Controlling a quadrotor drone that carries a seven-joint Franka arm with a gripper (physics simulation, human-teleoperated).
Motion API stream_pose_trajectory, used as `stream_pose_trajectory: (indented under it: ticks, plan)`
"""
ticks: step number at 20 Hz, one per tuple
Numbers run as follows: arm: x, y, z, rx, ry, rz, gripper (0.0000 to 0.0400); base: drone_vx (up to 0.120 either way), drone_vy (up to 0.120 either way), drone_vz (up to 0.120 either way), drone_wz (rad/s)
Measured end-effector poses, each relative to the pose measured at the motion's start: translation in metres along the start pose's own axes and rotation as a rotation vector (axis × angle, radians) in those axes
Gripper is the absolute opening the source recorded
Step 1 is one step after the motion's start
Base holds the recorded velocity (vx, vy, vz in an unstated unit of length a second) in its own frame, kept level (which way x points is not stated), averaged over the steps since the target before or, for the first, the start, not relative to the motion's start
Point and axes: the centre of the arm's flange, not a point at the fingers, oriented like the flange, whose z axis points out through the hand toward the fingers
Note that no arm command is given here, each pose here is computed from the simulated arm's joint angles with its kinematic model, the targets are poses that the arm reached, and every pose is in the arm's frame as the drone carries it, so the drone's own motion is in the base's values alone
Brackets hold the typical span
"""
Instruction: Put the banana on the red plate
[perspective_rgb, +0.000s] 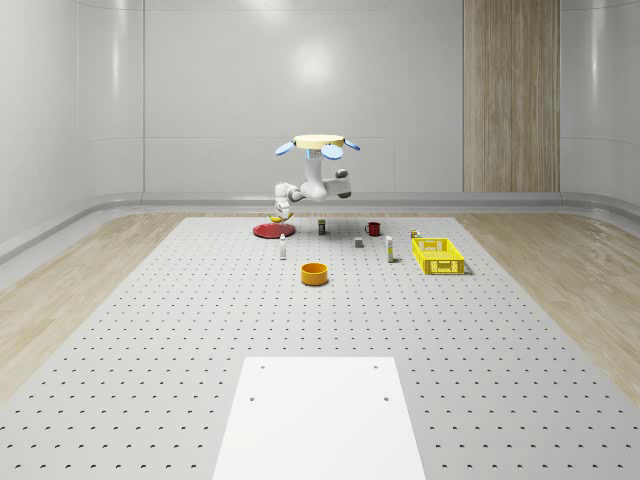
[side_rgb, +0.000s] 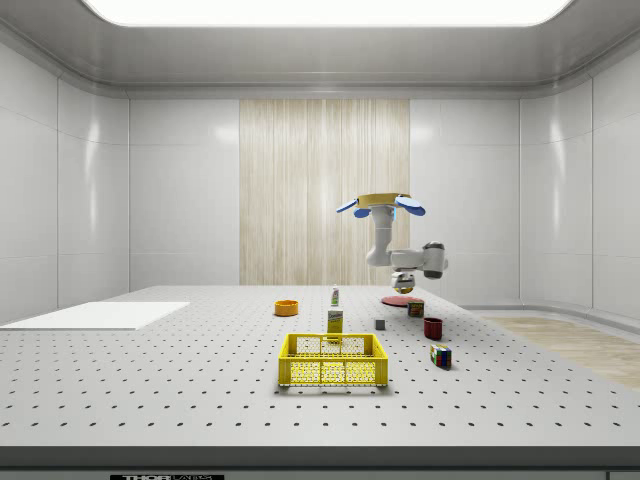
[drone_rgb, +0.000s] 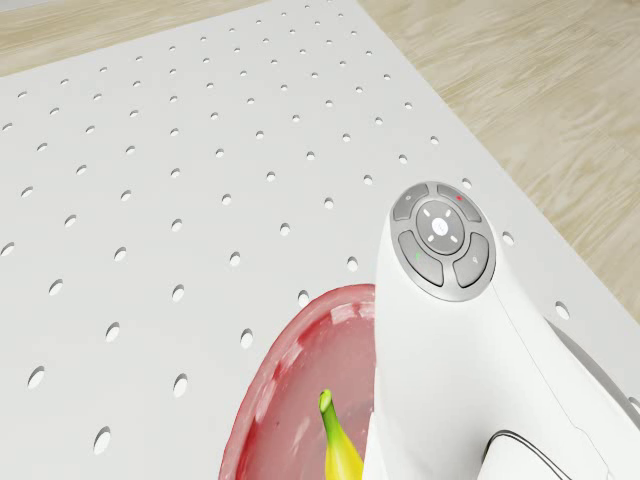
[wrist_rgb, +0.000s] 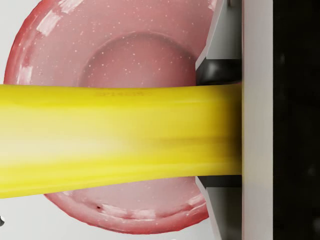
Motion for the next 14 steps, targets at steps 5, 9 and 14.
stream_pose_trajectory:
  ticks: [5, 9, 14]
  plan:
    - [-0.0012, -0.0036, -0.0001, 0.000, 0.000, -0.002, 0.0192, 0.000, 0.000, 0.000, 0.000]
    - [-0.0016, -0.0047, -0.0001, 0.000, 0.000, 0.000, 0.0192, 0.000, 0.000, 0.000, 0.000]
    - [-0.0018, -0.0052, -0.0001, 0.000, 0.000, 0.005, 0.0192, 0.000, 0.000, 0.000, 0.000]
